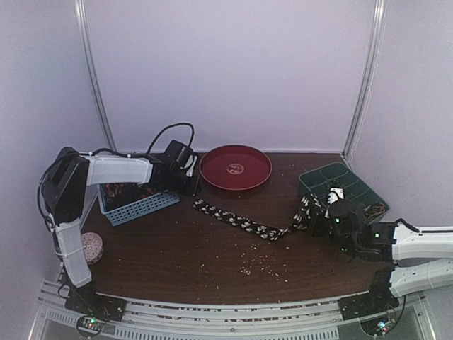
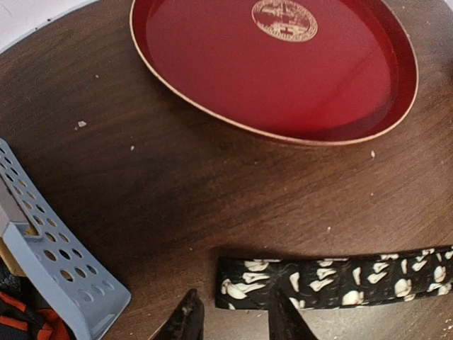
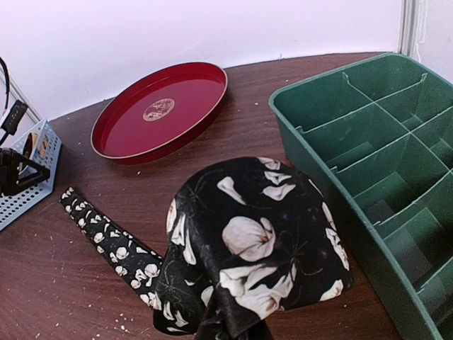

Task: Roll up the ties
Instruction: Pick up the tie from the center of the board.

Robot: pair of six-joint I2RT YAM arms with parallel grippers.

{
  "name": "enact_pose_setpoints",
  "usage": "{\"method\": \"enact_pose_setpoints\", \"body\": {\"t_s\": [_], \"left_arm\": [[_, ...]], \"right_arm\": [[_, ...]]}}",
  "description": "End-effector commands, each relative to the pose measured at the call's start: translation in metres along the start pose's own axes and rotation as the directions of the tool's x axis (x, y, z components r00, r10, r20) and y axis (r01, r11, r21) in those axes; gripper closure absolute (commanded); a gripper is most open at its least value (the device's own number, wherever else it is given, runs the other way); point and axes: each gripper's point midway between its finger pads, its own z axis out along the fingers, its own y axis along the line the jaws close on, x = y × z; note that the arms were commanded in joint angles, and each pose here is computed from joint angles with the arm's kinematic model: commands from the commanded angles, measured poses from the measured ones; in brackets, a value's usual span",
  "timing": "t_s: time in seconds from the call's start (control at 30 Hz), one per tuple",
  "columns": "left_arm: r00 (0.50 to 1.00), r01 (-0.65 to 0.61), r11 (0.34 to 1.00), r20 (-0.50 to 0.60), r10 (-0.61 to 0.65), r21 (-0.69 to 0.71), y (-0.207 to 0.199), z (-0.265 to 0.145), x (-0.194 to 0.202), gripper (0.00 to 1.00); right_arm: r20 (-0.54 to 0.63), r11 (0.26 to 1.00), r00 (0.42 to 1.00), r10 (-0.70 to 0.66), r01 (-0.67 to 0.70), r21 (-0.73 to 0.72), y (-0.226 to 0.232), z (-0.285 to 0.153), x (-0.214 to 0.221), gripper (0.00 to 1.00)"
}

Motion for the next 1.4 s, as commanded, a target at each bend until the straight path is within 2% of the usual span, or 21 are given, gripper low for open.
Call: {"method": "enact_pose_setpoints", "body": {"t_s": [0.0,0.2,0.3,0.5,0.67,0.73,0.77,0.83,0.93,1.17,1.37], "left_arm": [[0.999,-0.025,1.0,-0.029,0.025,0.002,-0.001,0.009,0.001,0.69],[0.997,-0.033,0.999,-0.064,0.035,0.025,-0.003,0.018,0.012,0.68],[0.995,-0.055,0.995,-0.082,0.062,0.087,-0.013,0.024,0.018,0.68],[0.992,-0.048,0.998,-0.114,0.051,0.032,-0.002,0.038,0.032,0.67],[0.992,-0.056,0.998,-0.113,0.06,0.041,-0.004,0.048,0.035,0.65],[0.992,-0.049,0.997,-0.114,0.056,0.063,-0.007,0.048,0.037,0.72],[0.992,-0.044,0.996,-0.115,0.052,0.073,-0.009,0.045,0.037,0.82],[0.992,-0.026,0.996,-0.118,0.036,0.081,-0.009,0.036,0.04,1.0],[0.991,0.02,0.999,-0.13,-0.017,0.027,0.003,0.009,0.051,1.0],[0.982,0.159,0.975,-0.079,-0.173,-0.156,0.046,-0.082,0.086,1.0],[0.958,0.26,0.934,-0.054,-0.281,-0.247,0.071,-0.133,0.122,1.0]], "right_arm": [[0.048,0.994,0.999,0.019,-0.024,0.108,-0.025,-0.004,-0.009,1.0],[0.068,0.994,0.997,0.038,-0.045,0.102,-0.026,-0.006,-0.015,1.0],[0.068,0.995,0.997,0.047,-0.053,0.083,-0.023,-0.006,-0.014,1.0],[0.057,0.997,0.997,0.053,-0.057,0.06,-0.019,-0.005,-0.012,1.0],[0.056,0.997,0.997,0.058,-0.061,0.05,-0.018,-0.006,-0.011,1.0],[0.057,0.997,0.997,0.06,-0.062,0.038,-0.016,-0.006,-0.013,1.0],[0.057,0.998,0.997,0.058,-0.06,0.028,-0.014,-0.007,-0.013,1.0],[0.054,0.999,0.997,0.051,-0.051,0.011,-0.011,-0.006,-0.013,1.0],[0.031,0.999,0.999,0.042,-0.041,-0.017,-0.006,-0.005,-0.007,1.0],[-0.018,0.995,0.999,0.051,-0.053,-0.083,0.001,-0.002,0.01,0.96],[-0.101,0.997,0.992,0.074,-0.075,-0.003,-0.006,0.005,0.026,0.64]]}}
